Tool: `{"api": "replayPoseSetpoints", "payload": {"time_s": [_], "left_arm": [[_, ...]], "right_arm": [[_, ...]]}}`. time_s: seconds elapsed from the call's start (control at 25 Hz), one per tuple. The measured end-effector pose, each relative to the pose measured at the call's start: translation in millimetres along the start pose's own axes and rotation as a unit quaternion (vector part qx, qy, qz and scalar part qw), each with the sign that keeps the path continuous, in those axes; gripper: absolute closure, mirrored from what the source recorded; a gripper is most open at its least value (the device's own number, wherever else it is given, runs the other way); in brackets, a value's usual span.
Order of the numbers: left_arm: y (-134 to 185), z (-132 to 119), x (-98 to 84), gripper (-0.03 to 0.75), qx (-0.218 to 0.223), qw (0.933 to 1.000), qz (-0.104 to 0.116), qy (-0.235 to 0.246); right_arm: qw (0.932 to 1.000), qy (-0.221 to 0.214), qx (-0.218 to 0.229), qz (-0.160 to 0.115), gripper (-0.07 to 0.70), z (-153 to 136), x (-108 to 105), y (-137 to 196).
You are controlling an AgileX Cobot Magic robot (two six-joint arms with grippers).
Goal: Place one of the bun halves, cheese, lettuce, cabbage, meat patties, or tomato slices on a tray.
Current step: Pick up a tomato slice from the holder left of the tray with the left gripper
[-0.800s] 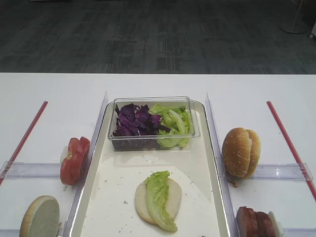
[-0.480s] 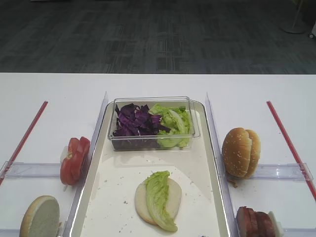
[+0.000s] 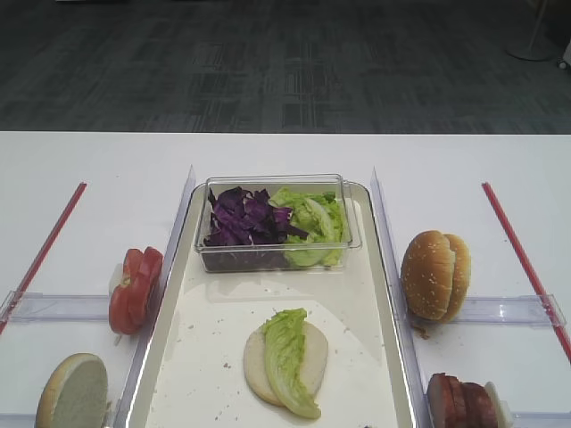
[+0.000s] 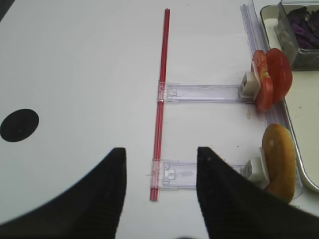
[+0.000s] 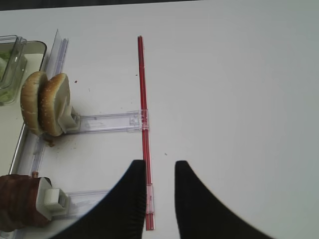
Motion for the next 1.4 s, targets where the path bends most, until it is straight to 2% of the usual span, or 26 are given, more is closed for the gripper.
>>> {"api": "replayPoseSetpoints", "payload": {"time_s": [1.4], "left_arm": [[0.0,0.0,0.0,0.413,0.0,1.0,0.0,0.0]], "right_arm": [[1.0,0.0,-0.001,0.0,0.438,0.0,0.0,-0.4]]}}
Point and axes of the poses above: a point on each arm's last joint axis where the gripper is mounted, z pointing back along that axis away from the gripper, x along the wrist's bending axis when the last joint is at zero, y = z × x, the point moved 8 cm from there along -z, pointing out along that axis toward the gripper, and after that the axes turned 2 degrees about z, right-handed, at the moved point
